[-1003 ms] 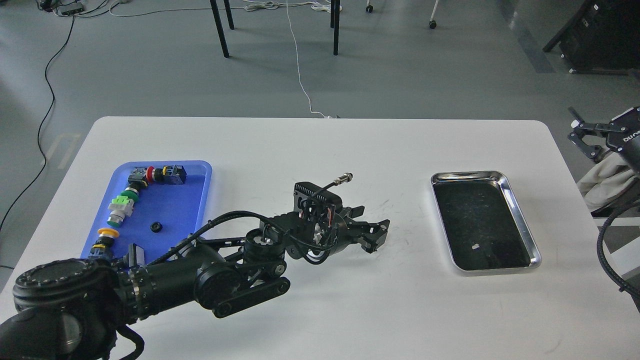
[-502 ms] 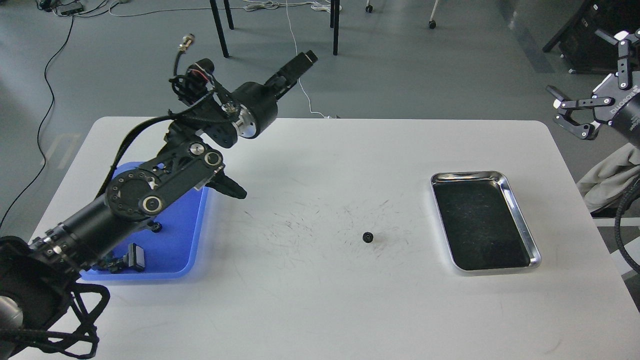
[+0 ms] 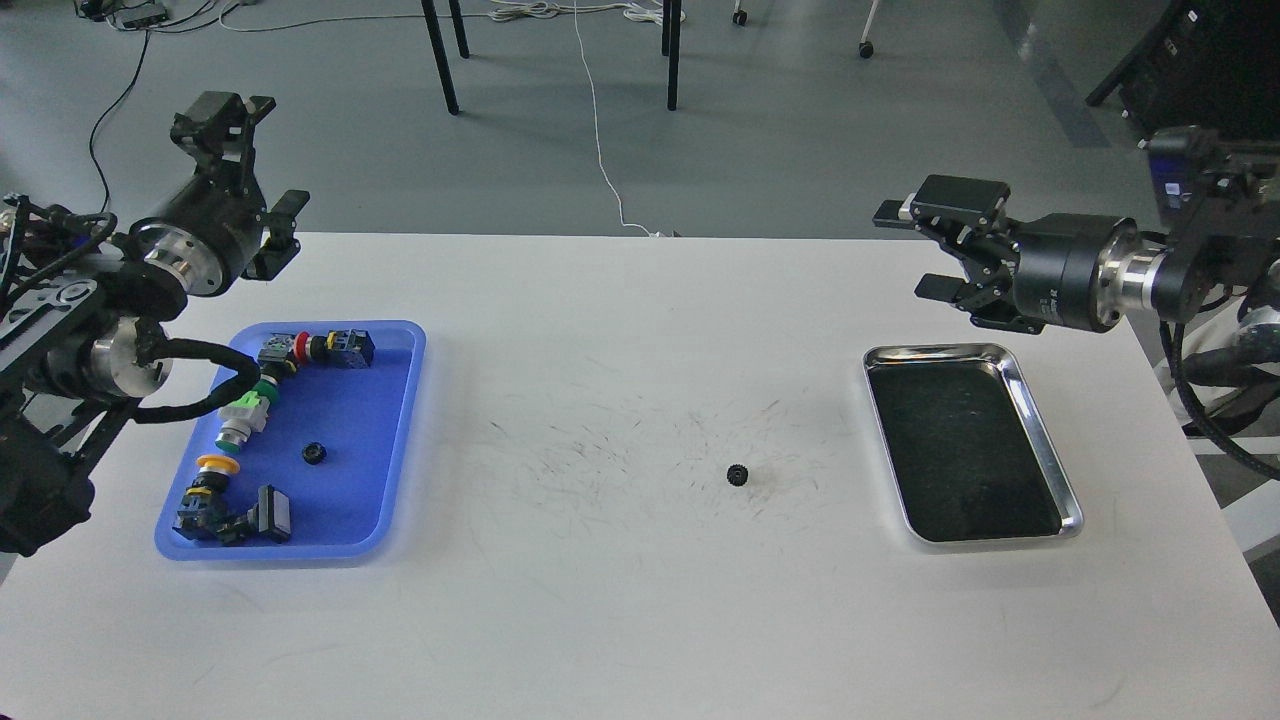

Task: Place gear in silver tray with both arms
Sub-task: 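Retract the left arm and move the right gripper toward the gear, then lower the right gripper onto the black gear and close it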

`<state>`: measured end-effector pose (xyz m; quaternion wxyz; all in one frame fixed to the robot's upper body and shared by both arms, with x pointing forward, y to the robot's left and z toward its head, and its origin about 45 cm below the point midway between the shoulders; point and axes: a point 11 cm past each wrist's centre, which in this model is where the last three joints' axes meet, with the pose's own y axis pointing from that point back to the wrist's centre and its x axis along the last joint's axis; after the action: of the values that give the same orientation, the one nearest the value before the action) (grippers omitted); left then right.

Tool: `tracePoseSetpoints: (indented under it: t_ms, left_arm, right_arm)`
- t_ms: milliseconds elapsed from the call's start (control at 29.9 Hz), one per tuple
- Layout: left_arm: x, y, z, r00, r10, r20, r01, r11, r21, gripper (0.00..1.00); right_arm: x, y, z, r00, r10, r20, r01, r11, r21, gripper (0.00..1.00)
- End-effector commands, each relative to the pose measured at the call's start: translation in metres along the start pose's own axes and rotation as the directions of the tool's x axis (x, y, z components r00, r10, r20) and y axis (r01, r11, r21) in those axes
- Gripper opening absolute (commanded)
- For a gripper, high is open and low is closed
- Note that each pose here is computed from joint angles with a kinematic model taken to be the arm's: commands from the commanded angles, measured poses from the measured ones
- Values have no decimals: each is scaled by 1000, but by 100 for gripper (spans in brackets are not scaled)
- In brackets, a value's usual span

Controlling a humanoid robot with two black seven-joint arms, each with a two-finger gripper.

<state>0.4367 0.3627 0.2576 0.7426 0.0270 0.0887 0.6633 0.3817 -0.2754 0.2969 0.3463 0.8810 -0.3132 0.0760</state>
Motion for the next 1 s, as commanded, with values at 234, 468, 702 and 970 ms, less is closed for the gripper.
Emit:
tracePoseSetpoints:
  t_ms: [234, 468, 702, 970]
  left_arm:
    - [4, 3, -4, 1000, 15, -19, -15, 1000, -1, 98]
    - [20, 11, -8, 999, 48, -4, -48, 999, 3, 98]
    - [36, 19, -1, 997, 80, 16, -80, 996, -28, 98]
    - [41, 23, -7, 996, 92, 16, -92, 996, -18, 98]
  right_arm:
    - [-73, -74, -19, 886, -319, -337, 251, 940, -231, 99]
    - [-109, -107, -6, 800, -432, -417, 301, 890, -344, 99]
    - [-134, -132, -17, 721, -496, -484, 314, 856, -410, 99]
    - [-144, -141, -12, 643, -578, -502, 328, 801, -502, 98]
